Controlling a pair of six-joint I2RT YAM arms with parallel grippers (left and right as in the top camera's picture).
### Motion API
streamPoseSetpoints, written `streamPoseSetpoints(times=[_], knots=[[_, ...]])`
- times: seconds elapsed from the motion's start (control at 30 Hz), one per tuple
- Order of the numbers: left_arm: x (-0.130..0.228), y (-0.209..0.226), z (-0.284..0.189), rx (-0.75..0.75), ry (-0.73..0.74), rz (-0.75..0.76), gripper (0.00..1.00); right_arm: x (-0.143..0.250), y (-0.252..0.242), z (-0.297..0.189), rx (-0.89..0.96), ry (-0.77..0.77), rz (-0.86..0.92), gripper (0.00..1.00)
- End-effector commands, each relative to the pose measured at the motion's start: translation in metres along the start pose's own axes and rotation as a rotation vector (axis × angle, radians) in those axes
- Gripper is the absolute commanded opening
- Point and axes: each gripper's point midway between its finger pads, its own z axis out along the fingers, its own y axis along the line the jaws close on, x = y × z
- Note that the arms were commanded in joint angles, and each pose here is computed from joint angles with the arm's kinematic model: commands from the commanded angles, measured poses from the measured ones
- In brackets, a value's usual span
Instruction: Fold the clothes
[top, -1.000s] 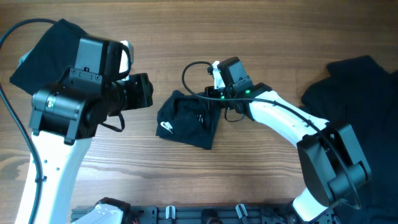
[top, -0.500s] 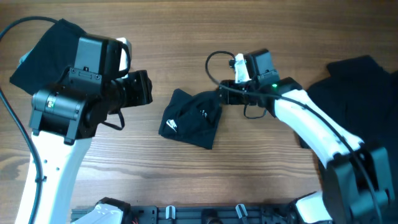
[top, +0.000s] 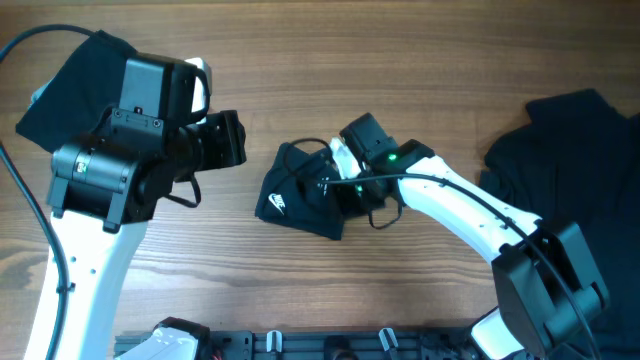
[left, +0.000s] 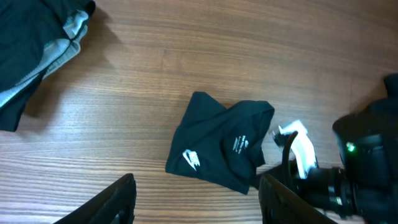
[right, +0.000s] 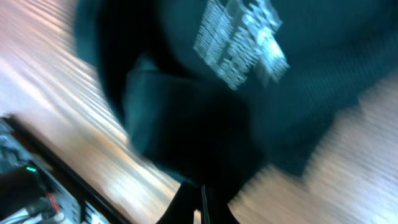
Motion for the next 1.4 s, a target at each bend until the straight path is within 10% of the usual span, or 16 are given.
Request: streamPoseSetpoints(times=[0.0,0.07,0.5,0.67,0.77,1.03,1.17,1.37], knots=[[-0.006,0.001,-0.004,-0.004,-0.03,0.014,0.64,0.011,-0.036,-0.009,0.22,0.007,0.093,0.09],[-0.008,0.0,-0.004,-0.001,-0.037,0.014,0.64,0.018,-0.052,-0.014,0.314,0.015,0.15,0.35],[0.023,0.016,0.085,-0.12,0.235,0.01,0.67,-0.027,0.011,-0.034,-0.123,-0.136,-0.134,0.49],[0.026,0.006,0.142,-0.061,0.333,0.006,0.68,-0.015,0.024,-0.012,-0.143,-0.063,-0.152,0.41],[0.027,0.014,0.156,-0.07,0.366,-0.017,0.69,-0.013,0.013,-0.005,-0.048,-0.056,-0.098,0.07],[0.029,0.018,0.162,-0.064,0.388,-0.011,0.69,0.027,-0.044,-0.042,0.252,-0.002,0.205,0.04],[0.026,0.028,0.166,-0.092,0.381,-0.018,0.75,0.0,0.0,-0.037,0.013,-0.071,-0.059,0.43],[0.006,0.053,0.165,0.001,0.352,-0.095,0.76,-0.018,0.023,-0.025,-0.055,-0.123,-0.138,0.52]])
